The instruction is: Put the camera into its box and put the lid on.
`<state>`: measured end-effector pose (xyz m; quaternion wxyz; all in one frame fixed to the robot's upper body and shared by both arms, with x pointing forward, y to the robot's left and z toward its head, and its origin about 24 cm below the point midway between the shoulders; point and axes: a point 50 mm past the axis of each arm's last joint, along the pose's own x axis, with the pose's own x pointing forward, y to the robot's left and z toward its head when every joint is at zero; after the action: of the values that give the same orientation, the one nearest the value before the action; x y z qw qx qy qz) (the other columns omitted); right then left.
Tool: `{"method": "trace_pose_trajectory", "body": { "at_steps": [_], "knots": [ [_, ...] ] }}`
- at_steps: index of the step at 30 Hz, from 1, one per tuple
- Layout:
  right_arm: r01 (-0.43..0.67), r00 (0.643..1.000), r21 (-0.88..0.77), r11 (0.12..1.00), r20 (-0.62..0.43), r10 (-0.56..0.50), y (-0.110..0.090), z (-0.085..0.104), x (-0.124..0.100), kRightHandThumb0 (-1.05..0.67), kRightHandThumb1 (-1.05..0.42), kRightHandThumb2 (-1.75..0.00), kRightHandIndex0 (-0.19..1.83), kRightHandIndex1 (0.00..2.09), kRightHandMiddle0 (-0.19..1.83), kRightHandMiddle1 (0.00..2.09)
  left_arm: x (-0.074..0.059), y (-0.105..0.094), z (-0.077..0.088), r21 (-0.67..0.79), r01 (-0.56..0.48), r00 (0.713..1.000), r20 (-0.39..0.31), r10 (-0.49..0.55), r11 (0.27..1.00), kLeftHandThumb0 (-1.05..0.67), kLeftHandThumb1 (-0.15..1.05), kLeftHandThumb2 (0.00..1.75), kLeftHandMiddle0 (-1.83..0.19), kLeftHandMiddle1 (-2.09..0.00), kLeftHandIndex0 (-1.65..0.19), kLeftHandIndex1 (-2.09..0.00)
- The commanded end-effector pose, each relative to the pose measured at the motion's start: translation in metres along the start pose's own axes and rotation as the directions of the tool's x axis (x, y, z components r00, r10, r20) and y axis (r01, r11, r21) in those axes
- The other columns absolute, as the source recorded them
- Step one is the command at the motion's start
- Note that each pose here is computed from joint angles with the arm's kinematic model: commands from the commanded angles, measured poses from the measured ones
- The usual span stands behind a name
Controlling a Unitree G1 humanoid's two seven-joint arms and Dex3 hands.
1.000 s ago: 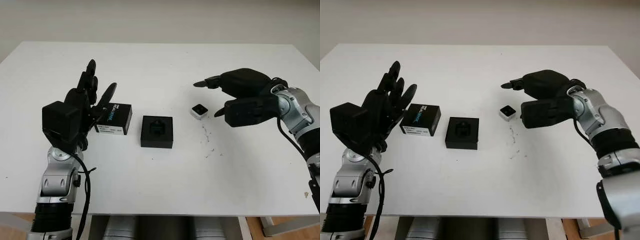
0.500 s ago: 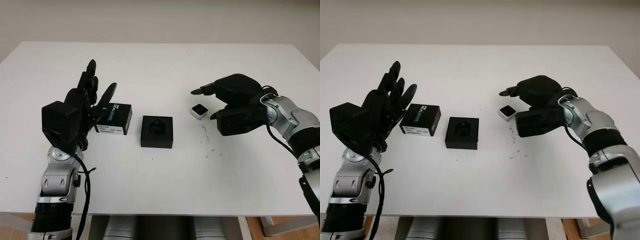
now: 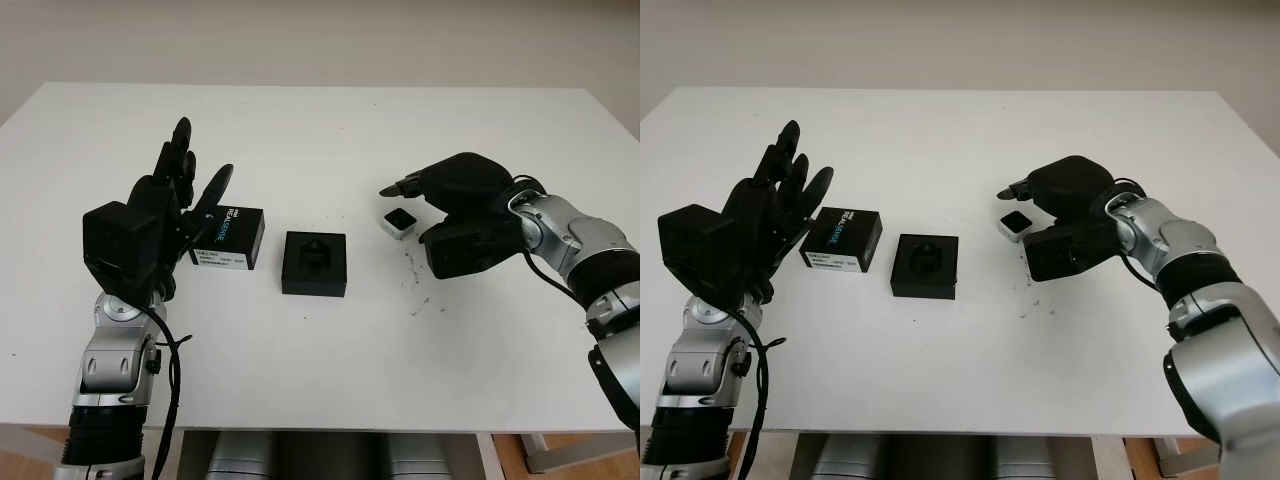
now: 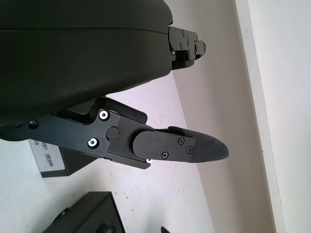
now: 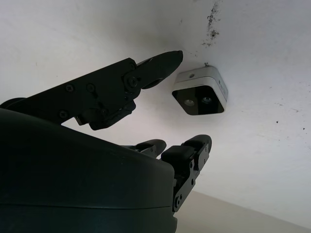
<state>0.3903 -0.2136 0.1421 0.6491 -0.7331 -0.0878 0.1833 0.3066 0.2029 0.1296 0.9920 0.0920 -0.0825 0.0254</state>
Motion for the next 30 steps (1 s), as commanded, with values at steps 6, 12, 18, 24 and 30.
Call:
{"method": "trace_pose_trajectory", "body": {
  "at_steps": [6, 12, 18, 24, 30],
  "knots": [
    [0.025, 1.000, 0.005, 1.000, 0.015, -0.025, -0.006, 0.003, 0.004, -0.35, -0.85, -0.05, 0.43, 0.07, 0.54, 0.08, -0.002, 0.002, 0.003, 0.006, -0.016, 1.000, 0.013, 0.016, 1.000, -0.71, 1.05, 0.24, 0.02, -0.05, 0.03, -0.05],
    [0.027, 0.999, 0.010, 1.000, 0.020, -0.027, -0.004, 0.004, 0.003, -0.36, -0.86, -0.06, 0.44, 0.06, 0.56, 0.08, -0.002, 0.001, 0.005, 0.008, -0.010, 1.000, 0.015, 0.010, 1.000, -0.69, 1.05, 0.25, 0.02, -0.06, 0.04, -0.05],
    [0.033, 0.999, 0.034, 0.999, 0.027, -0.034, -0.002, 0.006, 0.004, -0.35, -0.85, -0.05, 0.45, 0.07, 0.59, 0.10, -0.002, 0.002, 0.004, 0.022, -0.012, 1.000, 0.015, 0.012, 1.000, -0.71, 1.05, 0.25, 0.01, -0.06, 0.03, -0.05],
    [0.022, 0.999, 0.044, 0.999, 0.022, -0.023, 0.001, 0.008, 0.006, -0.33, -0.86, -0.06, 0.45, 0.06, 0.60, 0.09, -0.002, 0.003, 0.006, 0.054, -0.014, 1.000, 0.023, 0.013, 0.998, -0.72, 1.05, 0.26, 0.01, -0.05, 0.03, -0.05],
    [0.011, 1.000, 0.047, 0.999, 0.017, -0.012, 0.005, 0.010, 0.007, -0.34, -0.87, -0.06, 0.47, 0.06, 0.62, 0.09, -0.001, 0.003, 0.006, 0.078, -0.007, 1.000, 0.020, 0.006, 0.997, -0.73, 1.05, 0.28, 0.01, -0.05, 0.02, -0.06]
  ]
}}
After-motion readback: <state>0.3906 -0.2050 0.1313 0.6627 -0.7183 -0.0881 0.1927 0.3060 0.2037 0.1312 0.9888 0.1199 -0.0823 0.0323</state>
